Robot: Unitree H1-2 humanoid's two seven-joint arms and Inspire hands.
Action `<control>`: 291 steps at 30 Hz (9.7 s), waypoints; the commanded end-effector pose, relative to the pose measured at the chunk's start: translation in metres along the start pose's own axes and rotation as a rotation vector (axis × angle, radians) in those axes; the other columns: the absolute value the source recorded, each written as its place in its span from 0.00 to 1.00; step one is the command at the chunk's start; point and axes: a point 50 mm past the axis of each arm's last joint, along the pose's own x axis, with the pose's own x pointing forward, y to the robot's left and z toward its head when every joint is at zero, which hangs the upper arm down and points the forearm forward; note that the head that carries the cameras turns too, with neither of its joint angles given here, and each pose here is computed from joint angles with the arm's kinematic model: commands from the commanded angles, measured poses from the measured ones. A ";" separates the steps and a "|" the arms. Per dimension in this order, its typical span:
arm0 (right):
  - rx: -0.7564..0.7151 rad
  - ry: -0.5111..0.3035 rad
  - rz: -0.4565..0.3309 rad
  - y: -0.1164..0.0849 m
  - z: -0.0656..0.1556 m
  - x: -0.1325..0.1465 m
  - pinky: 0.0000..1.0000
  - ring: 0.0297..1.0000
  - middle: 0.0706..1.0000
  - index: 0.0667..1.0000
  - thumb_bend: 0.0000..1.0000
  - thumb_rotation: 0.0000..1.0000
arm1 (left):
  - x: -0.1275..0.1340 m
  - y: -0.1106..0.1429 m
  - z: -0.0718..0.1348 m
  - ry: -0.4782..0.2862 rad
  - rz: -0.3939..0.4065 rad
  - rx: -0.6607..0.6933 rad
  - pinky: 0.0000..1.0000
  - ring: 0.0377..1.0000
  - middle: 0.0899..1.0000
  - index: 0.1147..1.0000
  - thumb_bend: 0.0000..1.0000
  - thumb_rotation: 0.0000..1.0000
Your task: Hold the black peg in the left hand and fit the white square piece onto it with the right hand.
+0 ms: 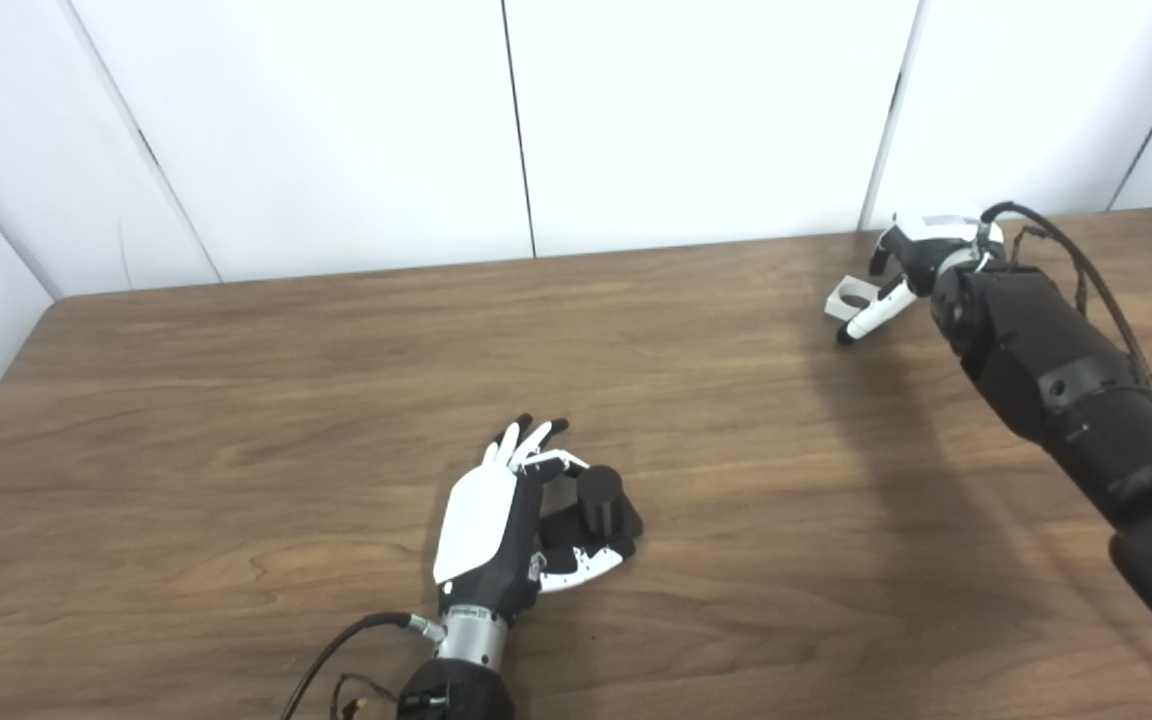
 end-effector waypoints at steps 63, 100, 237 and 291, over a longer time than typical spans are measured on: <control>0.046 -0.017 0.004 -0.041 0.020 0.021 1.00 1.00 1.00 0.58 0.84 0.36 | -0.004 -0.011 -0.011 0.089 -0.035 0.030 1.00 1.00 0.91 0.43 0.52 0.07; 0.071 -0.042 -0.059 -0.033 0.017 0.022 1.00 1.00 0.95 0.45 0.52 0.14 | -0.004 -0.013 -0.011 0.094 -0.015 0.022 1.00 1.00 0.91 0.42 0.52 0.07; -0.064 -0.873 -0.023 -0.040 0.172 -0.237 0.92 1.00 0.90 0.45 0.52 0.13 | -0.010 -0.007 -0.001 0.091 -0.022 0.034 1.00 1.00 0.91 0.42 0.52 0.07; -0.089 -0.870 -0.001 -0.027 0.184 -0.233 0.86 1.00 0.91 0.45 0.52 0.13 | -0.008 -0.012 0.002 0.093 -0.039 0.041 1.00 1.00 0.91 0.42 0.52 0.07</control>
